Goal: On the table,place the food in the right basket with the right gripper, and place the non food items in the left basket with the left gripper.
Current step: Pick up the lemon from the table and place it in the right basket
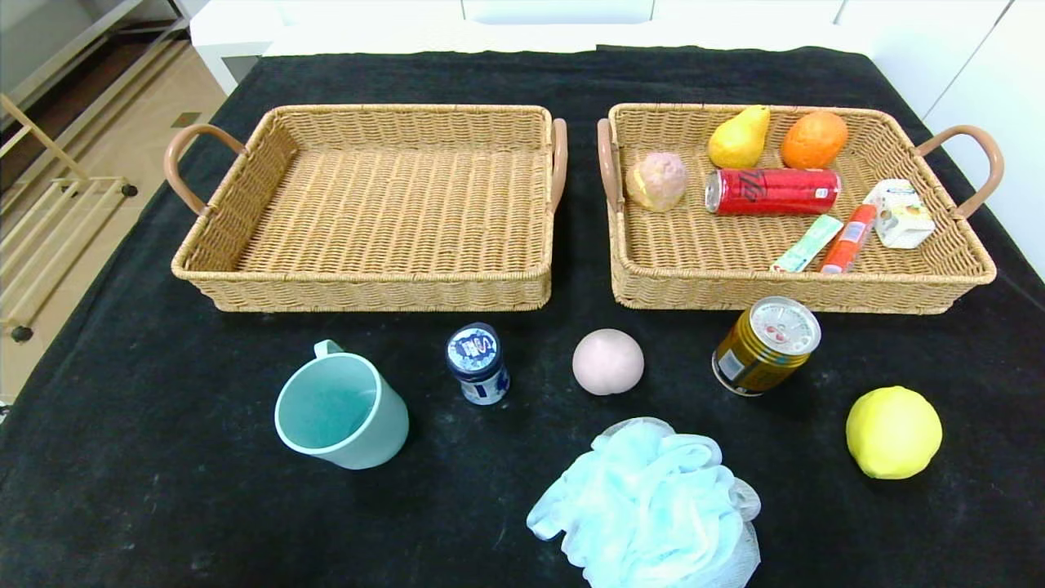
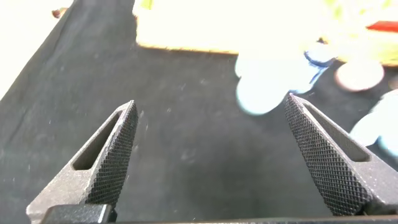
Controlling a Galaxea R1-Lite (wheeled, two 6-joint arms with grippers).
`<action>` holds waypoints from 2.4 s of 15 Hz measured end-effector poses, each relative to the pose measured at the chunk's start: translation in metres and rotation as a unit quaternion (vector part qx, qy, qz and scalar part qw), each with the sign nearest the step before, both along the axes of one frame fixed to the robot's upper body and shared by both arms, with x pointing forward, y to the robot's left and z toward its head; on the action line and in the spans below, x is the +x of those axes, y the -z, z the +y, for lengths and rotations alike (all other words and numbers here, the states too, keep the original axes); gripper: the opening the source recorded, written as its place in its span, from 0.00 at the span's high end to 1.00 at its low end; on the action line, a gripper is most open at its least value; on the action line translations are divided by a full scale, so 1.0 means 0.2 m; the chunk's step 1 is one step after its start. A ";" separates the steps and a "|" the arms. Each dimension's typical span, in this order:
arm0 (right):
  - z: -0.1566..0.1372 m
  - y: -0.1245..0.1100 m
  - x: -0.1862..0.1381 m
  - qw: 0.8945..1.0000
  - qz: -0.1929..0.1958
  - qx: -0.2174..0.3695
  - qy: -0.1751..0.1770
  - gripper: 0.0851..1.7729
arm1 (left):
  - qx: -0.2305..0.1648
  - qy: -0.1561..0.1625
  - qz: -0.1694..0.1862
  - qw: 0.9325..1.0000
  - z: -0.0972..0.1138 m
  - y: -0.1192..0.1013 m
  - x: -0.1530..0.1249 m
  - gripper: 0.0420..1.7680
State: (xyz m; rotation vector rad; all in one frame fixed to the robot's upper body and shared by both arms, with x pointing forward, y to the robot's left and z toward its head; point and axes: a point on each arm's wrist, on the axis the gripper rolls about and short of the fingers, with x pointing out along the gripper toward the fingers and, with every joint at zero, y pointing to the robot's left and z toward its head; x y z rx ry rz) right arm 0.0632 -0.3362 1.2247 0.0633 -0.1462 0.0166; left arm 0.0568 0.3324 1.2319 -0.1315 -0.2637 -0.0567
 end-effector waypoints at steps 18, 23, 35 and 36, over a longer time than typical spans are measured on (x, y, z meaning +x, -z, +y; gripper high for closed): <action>0.15 -0.59 0.59 0.983 0.056 -0.048 -0.169 0.04 | 0.107 0.254 0.099 0.956 -0.12 -0.61 0.48 0.03; 0.21 -0.59 0.71 0.980 0.073 -0.051 -0.178 0.04 | 0.129 0.296 0.119 0.939 -0.21 -0.66 0.64 0.03; 0.27 -0.56 0.75 0.975 0.095 -0.064 -0.192 0.04 | 0.165 0.320 0.147 0.921 -0.30 -0.63 0.76 0.03; 0.27 -0.56 0.75 0.974 0.095 -0.068 -0.192 0.04 | 0.169 0.318 0.146 0.921 -0.30 -0.63 0.76 0.03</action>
